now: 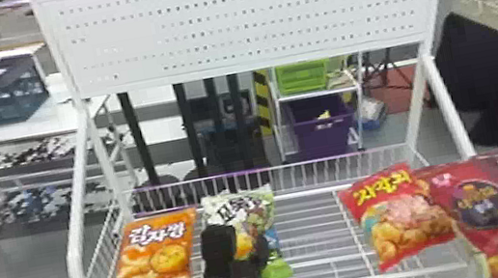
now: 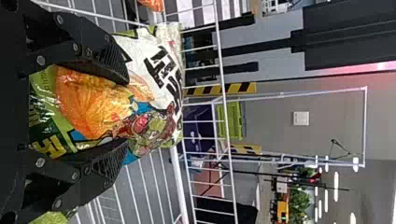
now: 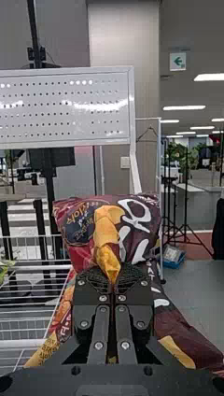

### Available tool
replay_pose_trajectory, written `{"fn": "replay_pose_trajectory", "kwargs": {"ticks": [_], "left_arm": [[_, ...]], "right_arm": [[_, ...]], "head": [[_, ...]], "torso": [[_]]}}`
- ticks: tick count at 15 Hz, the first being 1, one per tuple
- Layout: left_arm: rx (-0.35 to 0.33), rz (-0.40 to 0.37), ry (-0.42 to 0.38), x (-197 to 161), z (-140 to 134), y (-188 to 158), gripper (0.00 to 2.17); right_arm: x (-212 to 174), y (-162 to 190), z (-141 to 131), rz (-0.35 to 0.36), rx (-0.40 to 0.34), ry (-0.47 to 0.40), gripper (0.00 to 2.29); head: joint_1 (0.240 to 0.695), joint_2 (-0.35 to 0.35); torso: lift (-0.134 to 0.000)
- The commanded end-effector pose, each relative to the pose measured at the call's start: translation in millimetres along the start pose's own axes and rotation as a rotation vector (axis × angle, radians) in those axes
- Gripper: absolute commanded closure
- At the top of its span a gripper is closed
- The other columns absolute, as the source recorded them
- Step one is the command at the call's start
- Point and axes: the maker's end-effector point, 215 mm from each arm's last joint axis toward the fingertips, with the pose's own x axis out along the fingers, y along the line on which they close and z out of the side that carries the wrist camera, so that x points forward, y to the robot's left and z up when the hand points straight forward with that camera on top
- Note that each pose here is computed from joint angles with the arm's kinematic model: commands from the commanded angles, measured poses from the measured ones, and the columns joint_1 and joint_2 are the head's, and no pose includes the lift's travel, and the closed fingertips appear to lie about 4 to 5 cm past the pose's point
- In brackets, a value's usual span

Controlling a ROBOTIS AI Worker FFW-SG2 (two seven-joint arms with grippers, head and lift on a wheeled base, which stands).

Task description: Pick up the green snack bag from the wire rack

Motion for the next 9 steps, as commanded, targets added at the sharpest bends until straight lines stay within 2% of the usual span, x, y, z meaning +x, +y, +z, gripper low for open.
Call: {"fn": "replay_pose_trajectory", "kwargs": {"ticks": [1,6,9], "left_arm": [[0.007,0.016,0.015,-2.3,-5.8,2.6,2.09],[-0.006,0.013,-0.029,-15.5,4.4,-2.6,2.13],[-0.04,0.003,-0.096,-31.3,32.1,-6.3,2.13]], "right_arm": [[-0.1,-0.5,0.6,-0.001,0.001,-0.001,2.24],[-0.3,1.0,3.3,0.003,0.001,-0.006,2.24],[-1.9,1.1,5.7,0.003,-0.001,-0.008,2.24]], "head": [[0.499,0.0],[0.499,0.0],[0.499,0.0]], "torso": [[0.0],[0.0],[0.0]]}}
